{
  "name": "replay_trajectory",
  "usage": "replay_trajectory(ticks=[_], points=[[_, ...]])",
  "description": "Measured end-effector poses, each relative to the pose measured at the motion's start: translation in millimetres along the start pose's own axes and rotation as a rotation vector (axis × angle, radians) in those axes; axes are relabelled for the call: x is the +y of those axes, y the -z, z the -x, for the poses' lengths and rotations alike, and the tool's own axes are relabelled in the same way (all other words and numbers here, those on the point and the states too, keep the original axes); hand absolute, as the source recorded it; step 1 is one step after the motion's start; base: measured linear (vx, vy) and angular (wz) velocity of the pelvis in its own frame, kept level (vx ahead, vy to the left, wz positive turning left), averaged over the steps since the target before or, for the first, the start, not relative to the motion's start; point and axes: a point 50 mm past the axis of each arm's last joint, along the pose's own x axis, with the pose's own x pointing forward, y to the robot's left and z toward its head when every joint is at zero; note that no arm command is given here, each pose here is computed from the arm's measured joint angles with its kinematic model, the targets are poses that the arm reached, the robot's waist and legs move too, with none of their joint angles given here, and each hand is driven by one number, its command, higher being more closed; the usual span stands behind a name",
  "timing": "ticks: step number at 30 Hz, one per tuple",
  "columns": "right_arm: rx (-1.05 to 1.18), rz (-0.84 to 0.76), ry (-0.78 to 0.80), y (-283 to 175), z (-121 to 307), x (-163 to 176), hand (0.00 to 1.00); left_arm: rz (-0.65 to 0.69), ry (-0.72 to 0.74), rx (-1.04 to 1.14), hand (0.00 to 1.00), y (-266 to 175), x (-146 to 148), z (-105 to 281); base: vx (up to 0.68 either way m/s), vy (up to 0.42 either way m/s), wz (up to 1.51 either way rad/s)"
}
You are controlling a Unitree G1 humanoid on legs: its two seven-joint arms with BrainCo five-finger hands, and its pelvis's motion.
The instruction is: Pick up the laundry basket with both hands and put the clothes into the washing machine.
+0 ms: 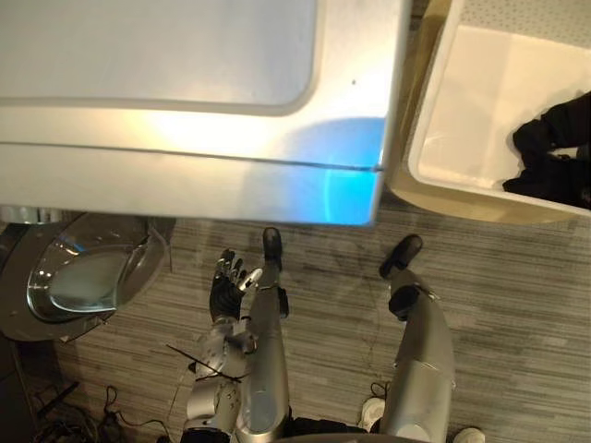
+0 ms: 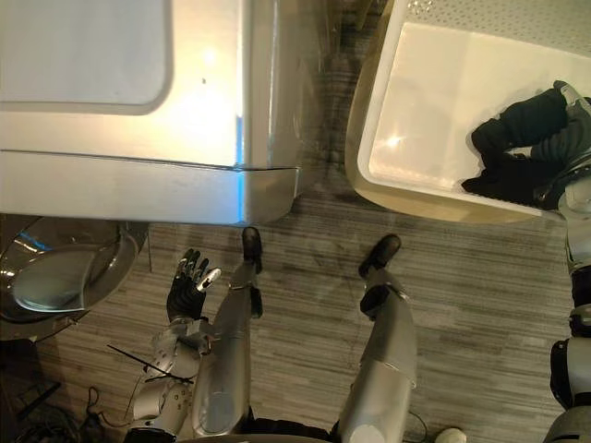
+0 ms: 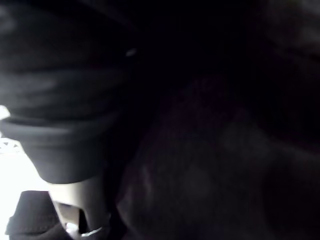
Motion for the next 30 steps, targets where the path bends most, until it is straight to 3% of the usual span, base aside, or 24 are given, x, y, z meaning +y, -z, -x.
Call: replay_trajectory(ticks=[1,13,22,30], points=[[0.003,-0.002,0.004,0.7,0.0,-1.1,1.00,0.006,0.001,0.001,0.00,0.0,-0.1,0.0,0.00,-0.041,0.07],[0.112,0.088,0.110,5.6,-12.8,-6.7,1.00,0.013,-0.018,0.001,0.00,0.4,-1.3,-2.9,-0.01,-0.037,0.05],[0.173,0.085,0.044,13.1,-12.4,25.4,1.00,0.026,-0.036,-0.010,0.00,-1.1,-5.6,-8.3,0.00,-0.029,0.09],[-0.001,-0.196,0.022,-34.7,-12.6,55.7,1.00,0.043,-0.084,-0.025,0.00,-3.7,0.6,-9.2,0.03,-0.015,-0.01]])
